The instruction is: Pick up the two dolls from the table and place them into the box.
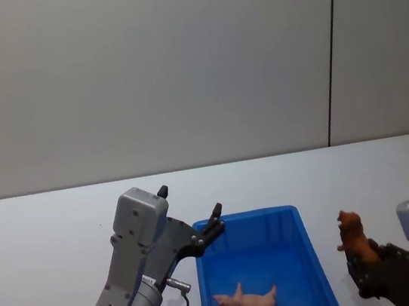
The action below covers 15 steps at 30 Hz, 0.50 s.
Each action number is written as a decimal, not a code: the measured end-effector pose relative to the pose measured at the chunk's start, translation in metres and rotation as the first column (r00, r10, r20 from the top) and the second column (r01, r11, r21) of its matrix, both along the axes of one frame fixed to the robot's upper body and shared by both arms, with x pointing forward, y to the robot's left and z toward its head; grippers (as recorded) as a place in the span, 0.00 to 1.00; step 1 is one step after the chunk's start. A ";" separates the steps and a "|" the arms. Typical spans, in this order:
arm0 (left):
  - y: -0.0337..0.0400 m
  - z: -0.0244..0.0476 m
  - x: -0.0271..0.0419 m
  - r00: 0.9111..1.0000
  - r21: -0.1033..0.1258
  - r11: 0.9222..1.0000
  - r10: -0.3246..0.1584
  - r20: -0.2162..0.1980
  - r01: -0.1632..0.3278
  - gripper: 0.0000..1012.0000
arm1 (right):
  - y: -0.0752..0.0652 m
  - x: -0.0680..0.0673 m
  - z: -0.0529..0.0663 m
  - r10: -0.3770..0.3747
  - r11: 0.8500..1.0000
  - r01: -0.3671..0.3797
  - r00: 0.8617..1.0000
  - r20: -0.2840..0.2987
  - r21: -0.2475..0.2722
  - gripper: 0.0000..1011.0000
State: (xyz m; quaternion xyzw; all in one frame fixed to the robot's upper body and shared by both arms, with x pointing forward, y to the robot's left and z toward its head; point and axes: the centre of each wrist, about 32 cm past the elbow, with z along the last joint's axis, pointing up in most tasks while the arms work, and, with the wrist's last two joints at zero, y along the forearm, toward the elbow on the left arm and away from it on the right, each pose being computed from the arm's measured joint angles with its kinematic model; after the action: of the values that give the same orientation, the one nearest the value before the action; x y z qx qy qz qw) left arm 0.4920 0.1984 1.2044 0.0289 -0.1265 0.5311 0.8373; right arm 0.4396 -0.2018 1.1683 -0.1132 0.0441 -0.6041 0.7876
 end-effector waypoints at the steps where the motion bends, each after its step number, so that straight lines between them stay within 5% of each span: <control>1: 0.0000 0.0000 0.0000 1.000 0.000 1.000 0.000 0.000 0.000 0.99 | 0.000 0.001 0.002 0.008 1.000 -0.008 1.000 0.014 0.004 0.34; 15: 0.0000 0.0000 0.0000 1.000 0.000 1.000 0.000 0.000 0.000 0.99 | 0.014 0.018 0.018 0.142 0.989 -0.146 0.985 0.102 0.036 0.34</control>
State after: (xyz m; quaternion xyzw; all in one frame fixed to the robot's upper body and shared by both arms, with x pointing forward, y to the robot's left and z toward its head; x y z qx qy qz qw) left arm 0.4920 0.1984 1.2044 0.0289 -0.1265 0.5311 0.8373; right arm 0.4581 -0.1880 1.1867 -0.0686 0.0096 -0.5493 0.8328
